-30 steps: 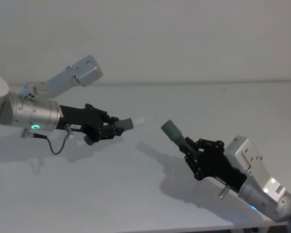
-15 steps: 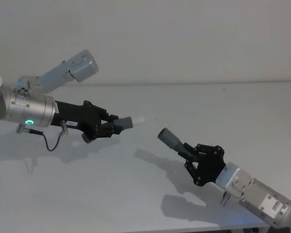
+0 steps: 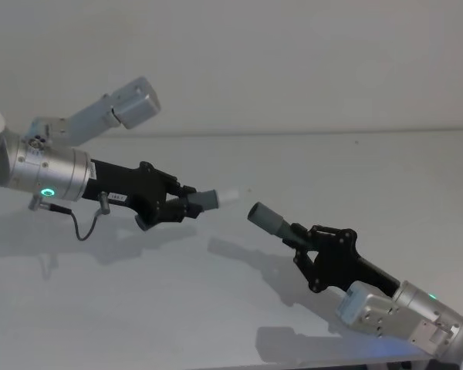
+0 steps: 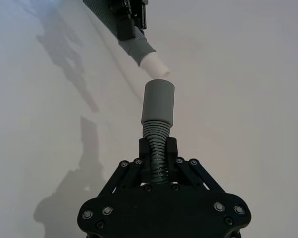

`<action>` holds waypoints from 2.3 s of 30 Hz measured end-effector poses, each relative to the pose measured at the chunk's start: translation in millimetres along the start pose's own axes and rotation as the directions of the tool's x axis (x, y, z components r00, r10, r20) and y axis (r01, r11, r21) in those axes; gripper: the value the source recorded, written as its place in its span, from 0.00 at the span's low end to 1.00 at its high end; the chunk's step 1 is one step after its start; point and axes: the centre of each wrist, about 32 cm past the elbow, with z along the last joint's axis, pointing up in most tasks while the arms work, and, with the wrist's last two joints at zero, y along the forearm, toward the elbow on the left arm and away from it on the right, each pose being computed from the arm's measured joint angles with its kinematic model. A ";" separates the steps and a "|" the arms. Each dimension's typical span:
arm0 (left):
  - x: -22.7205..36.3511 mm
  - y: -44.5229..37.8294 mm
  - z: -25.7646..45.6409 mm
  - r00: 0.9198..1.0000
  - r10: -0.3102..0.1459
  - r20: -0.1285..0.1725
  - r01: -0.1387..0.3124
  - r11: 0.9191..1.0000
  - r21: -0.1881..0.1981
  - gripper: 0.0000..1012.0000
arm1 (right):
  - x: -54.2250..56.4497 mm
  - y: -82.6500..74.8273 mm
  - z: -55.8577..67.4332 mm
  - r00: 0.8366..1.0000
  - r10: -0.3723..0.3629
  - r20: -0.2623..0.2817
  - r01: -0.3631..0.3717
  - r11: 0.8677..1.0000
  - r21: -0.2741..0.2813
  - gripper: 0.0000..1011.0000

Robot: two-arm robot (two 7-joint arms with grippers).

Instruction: Use both hands to pick up one end of the pipe from the table, align the ends, and insert them.

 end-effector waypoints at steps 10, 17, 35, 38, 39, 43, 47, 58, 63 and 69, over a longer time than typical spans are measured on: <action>0.2 -0.1 5.9 0.998 -0.056 0.011 0.056 0.998 0.029 0.32 | 3.5 0.4 -1.1 0.997 -0.009 0.074 0.007 0.999 0.031 0.16; 1.3 2.6 10.8 0.997 -0.069 0.025 0.067 0.996 0.062 0.32 | 5.1 -1.6 -4.0 0.993 0.005 0.116 -0.011 0.999 0.044 0.16; 2.1 7.5 15.5 0.997 -0.073 0.034 0.070 0.992 0.102 0.32 | 8.5 -7.4 -12.1 0.983 0.043 0.176 -0.051 0.998 0.042 0.16; 1.7 6.8 14.6 0.996 -0.083 0.029 0.080 0.991 0.105 0.32 | 9.6 -6.9 -12.4 0.983 0.041 0.180 -0.050 0.998 0.044 0.16; 1.5 6.5 14.3 0.996 -0.086 0.028 0.083 0.991 0.106 0.32 | 10.0 -6.7 -12.4 0.983 0.041 0.181 -0.050 0.998 0.044 0.16; 0.8 4.9 13.0 0.995 -0.102 0.021 0.099 0.989 0.107 0.32 | 11.5 -5.6 -12.2 0.982 0.039 0.184 -0.049 0.998 0.047 0.16; 0.6 3.1 11.4 0.994 -0.111 0.014 0.109 0.988 0.107 0.32 | 12.5 -4.3 -11.7 0.982 0.039 0.186 -0.049 0.997 0.052 0.16; 0.4 0.2 8.6 0.993 -0.121 0.001 0.120 0.987 0.108 0.32 | 12.9 -2.9 -11.7 0.982 0.050 0.180 -0.061 0.996 0.057 0.16; 1.0 0.2 8.2 0.993 -0.120 -0.002 0.119 0.987 0.110 0.32 | 12.7 -2.5 -12.9 0.982 0.057 0.178 -0.068 0.996 0.058 0.16; 2.2 0.2 8.6 0.993 -0.118 -0.002 0.118 0.987 0.111 0.32 | 12.5 -1.8 -14.9 0.982 0.068 0.177 -0.079 0.995 0.059 0.16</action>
